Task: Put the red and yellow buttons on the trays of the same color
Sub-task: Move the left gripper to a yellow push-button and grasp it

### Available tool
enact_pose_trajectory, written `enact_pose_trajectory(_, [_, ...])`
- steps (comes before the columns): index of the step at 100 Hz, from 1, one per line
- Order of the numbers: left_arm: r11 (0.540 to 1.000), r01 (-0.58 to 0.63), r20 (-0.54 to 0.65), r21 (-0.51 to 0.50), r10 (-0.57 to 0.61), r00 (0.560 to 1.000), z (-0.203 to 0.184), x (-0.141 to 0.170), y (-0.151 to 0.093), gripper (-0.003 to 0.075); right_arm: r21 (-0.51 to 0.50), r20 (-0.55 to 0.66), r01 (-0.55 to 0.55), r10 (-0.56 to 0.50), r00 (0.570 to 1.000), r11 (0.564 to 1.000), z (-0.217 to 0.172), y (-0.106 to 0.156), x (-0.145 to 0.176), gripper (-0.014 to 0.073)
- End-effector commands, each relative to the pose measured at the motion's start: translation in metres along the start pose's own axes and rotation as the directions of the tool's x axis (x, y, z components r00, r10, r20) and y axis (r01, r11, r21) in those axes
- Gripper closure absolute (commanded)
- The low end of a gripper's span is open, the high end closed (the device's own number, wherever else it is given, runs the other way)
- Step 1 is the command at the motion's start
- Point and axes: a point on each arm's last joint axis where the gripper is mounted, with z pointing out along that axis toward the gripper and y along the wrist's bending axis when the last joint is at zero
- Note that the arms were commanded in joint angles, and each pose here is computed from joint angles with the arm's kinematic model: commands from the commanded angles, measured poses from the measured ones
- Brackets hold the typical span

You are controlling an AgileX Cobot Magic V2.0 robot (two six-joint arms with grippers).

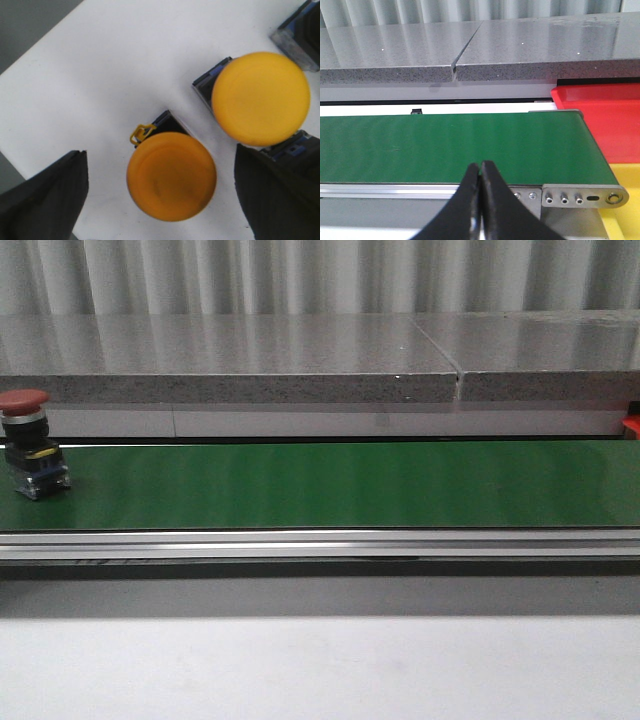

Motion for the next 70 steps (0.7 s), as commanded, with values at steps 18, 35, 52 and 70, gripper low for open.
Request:
enact_pose_trajectory(18, [0.999, 0.006, 0.076, 0.034, -0.008, 0.997, -0.004, -0.012, -0.005, 0.0158, -0.008, 0.107, 0.005, -0.005, 0.994, 1.000, -0.002, 0.001, -0.013, 0.0664])
enact_pose_trajectory(35, [0.999, 0.005, 0.099, 0.041, -0.009, 0.995, -0.004, -0.014, -0.006, 0.0293, -0.008, 0.107, 0.005, -0.005, 0.994, 1.000, -0.002, 0.001, -0.013, 0.0664])
enact_pose_trajectory(52, [0.999, 0.006, 0.102, 0.041, -0.010, 0.995, -0.007, -0.014, -0.006, 0.0555, -0.008, 0.107, 0.005, -0.005, 0.994, 1.000, -0.002, 0.001, -0.013, 0.0664])
enact_pose_trajectory(70, [0.999, 0.010, 0.120, 0.042, -0.015, 0.993, -0.022, -0.012, -0.003, 0.0724, -0.008, 0.107, 0.005, -0.005, 0.994, 1.000, -0.002, 0.001, -0.013, 0.0664])
